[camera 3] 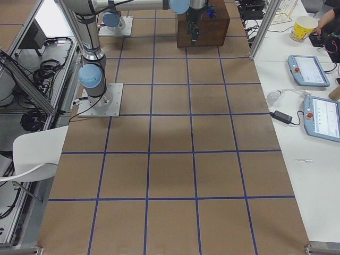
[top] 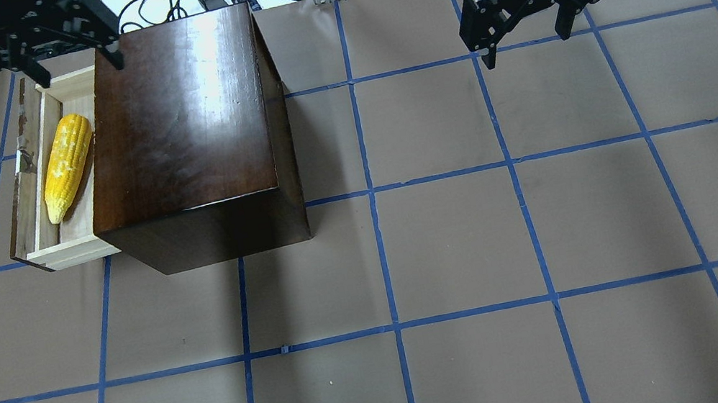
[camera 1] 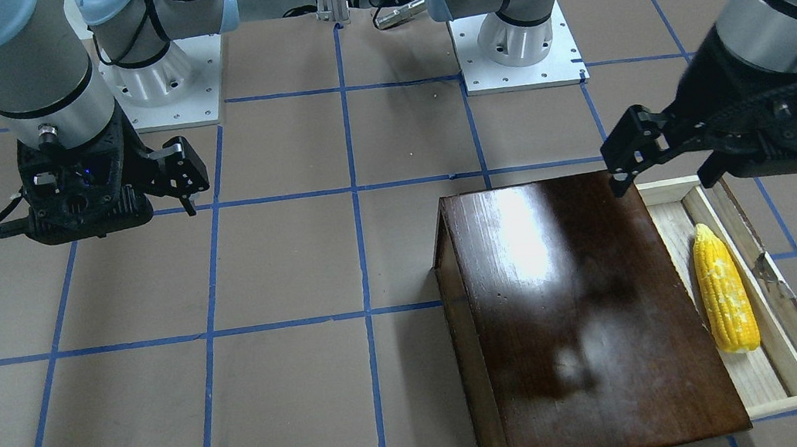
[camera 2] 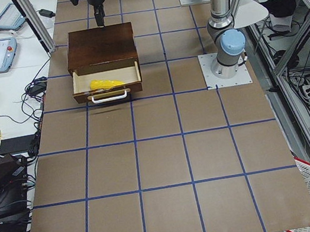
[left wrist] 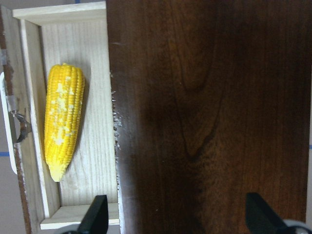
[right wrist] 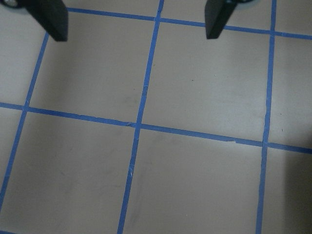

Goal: Open drawer and put corn inside

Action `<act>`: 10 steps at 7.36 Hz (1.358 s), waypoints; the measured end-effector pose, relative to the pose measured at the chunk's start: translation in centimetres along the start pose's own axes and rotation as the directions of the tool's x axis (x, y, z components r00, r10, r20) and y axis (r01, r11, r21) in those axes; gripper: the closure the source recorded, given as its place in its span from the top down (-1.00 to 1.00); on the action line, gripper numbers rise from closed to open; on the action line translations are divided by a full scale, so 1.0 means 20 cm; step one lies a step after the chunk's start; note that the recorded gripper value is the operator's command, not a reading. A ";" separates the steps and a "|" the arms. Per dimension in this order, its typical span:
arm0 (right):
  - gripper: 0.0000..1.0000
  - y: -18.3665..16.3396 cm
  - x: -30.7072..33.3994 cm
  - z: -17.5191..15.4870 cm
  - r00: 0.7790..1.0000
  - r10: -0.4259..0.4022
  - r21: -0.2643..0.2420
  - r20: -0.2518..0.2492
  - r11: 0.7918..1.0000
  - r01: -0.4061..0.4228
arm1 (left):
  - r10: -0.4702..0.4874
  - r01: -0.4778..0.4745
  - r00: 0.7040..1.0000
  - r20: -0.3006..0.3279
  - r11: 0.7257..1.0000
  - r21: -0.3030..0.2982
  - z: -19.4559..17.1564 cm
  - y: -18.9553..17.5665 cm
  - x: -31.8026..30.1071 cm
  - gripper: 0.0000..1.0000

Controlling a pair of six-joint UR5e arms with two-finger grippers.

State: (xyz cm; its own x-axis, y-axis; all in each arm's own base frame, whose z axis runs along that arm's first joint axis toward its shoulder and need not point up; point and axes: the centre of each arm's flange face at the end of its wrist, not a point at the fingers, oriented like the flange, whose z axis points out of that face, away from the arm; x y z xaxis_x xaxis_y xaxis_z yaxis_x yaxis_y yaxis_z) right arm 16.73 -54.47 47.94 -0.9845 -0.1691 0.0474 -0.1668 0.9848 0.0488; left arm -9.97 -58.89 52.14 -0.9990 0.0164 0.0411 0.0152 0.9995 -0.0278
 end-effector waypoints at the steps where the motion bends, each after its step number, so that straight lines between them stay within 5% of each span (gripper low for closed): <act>1: 1.00 0.00 0.00 0.00 1.000 0.000 0.000 0.000 1.000 0.000 | 0.019 -0.019 1.000 -0.001 1.000 -0.017 0.04 0.05 0.10 1.00; 4: 1.00 0.00 0.00 0.00 1.000 0.000 0.000 0.000 1.000 0.000 | 0.048 -0.048 0.999 -0.005 0.998 -0.041 0.09 0.26 0.19 1.00; 7: 1.00 0.00 0.00 0.00 1.000 0.001 0.000 0.000 1.000 -0.001 | 0.044 -0.044 0.999 0.000 0.998 0.037 0.11 0.33 0.17 1.00; 10: 1.00 0.00 0.00 0.00 1.000 0.001 0.000 0.000 1.000 -0.001 | -0.007 0.007 1.000 0.003 0.999 0.047 0.07 0.38 0.10 1.00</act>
State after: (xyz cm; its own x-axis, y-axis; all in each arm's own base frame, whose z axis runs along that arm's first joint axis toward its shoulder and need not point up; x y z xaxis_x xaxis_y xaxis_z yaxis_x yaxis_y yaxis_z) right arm 16.73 -54.47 47.94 -0.9846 -0.1684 0.0475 -0.1661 0.9849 0.0486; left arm -11.89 -51.37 50.53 -0.9992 0.0096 0.0387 0.0067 0.9972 -0.0743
